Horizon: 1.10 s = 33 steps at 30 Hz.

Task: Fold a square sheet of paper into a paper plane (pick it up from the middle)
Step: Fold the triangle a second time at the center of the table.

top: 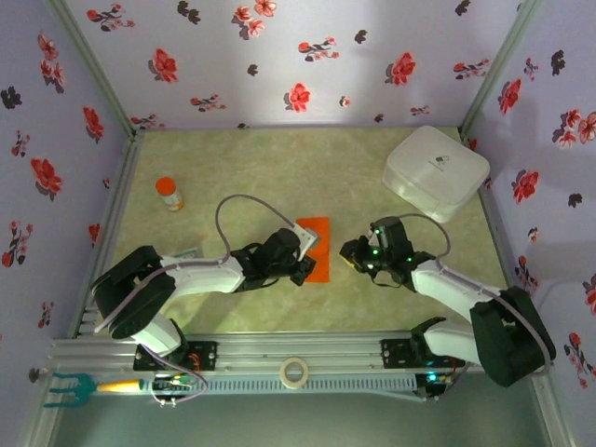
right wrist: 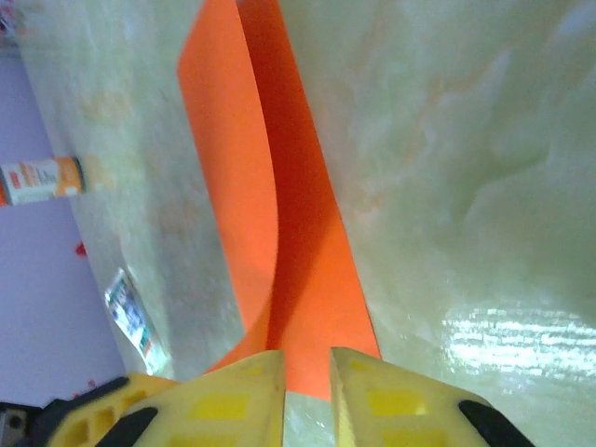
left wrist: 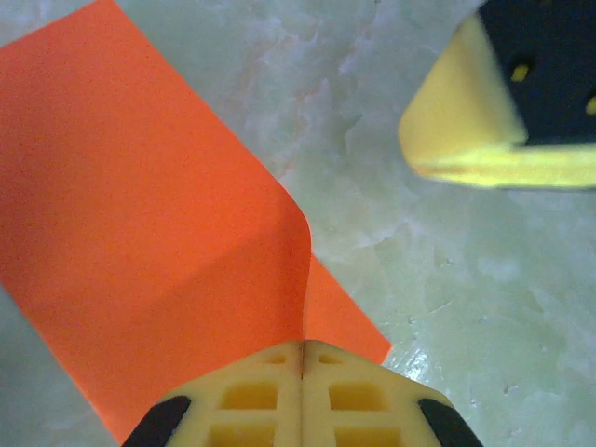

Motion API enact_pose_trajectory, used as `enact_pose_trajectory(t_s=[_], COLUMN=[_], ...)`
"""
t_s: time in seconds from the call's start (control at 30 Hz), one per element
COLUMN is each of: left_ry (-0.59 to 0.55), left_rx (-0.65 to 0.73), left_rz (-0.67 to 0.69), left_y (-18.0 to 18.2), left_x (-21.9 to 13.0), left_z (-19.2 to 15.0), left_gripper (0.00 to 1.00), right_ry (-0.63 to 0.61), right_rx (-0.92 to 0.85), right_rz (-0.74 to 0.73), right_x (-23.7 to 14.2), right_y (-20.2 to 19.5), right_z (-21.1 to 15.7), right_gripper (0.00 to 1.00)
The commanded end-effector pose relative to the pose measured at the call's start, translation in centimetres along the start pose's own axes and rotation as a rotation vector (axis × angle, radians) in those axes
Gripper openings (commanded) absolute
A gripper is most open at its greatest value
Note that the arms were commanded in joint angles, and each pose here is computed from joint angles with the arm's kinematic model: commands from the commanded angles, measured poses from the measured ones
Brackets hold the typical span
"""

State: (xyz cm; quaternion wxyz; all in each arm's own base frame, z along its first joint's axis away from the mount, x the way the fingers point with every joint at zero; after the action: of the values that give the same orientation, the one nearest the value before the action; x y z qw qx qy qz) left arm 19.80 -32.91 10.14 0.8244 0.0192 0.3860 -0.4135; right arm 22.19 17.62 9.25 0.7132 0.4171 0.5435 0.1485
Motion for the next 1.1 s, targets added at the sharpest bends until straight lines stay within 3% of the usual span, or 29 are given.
enact_pose_trajectory(t_s=[0.0,0.2,0.5,0.87,1.07], left_ry=[-0.037,-0.035,0.052,0.065,0.069], left_rx=[-0.046,-0.054,-0.022,-0.029,-0.033], left_rz=[-0.061,-0.062,-0.016,-0.012,-0.008], left_y=[-0.7,-0.6,0.1,0.4,0.6], left_x=[-0.5,-0.4,0.2,0.7,0.8], left_z=[0.9,0.9,-0.1,-0.3,-0.4], left_gripper=[0.00,0.00,0.10,0.18,0.17], right_ry=[0.079,0.131,0.113,0.112,0.112], right_rx=[-0.022,-0.037,-0.018,-0.015,-0.013], right_rz=[0.024,0.072,0.068,0.058,0.054], right_x=[1.4,4.1,5.0,5.1,5.1], right_y=[0.7,2.3,2.0,1.8,1.7], right_z=[-1.7,-2.8,-2.3,-2.3,-2.4], right_gripper=[0.13,0.03,0.03,0.03,0.03])
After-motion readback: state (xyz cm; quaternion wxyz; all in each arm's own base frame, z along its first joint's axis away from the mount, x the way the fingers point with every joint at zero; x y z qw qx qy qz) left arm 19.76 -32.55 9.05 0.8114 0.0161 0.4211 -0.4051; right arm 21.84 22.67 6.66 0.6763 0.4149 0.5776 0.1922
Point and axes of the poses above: each hand's point on the last joint's axis, 136 mm out from that joint toward the fingers, its own x axis out along the fingers, its own y axis along the line the jaws close on, z = x × y, the point moved 4 cm from there along -x, back along the fingers, and after that the axes turned 1 degree about -x, right-handed, at the moved point
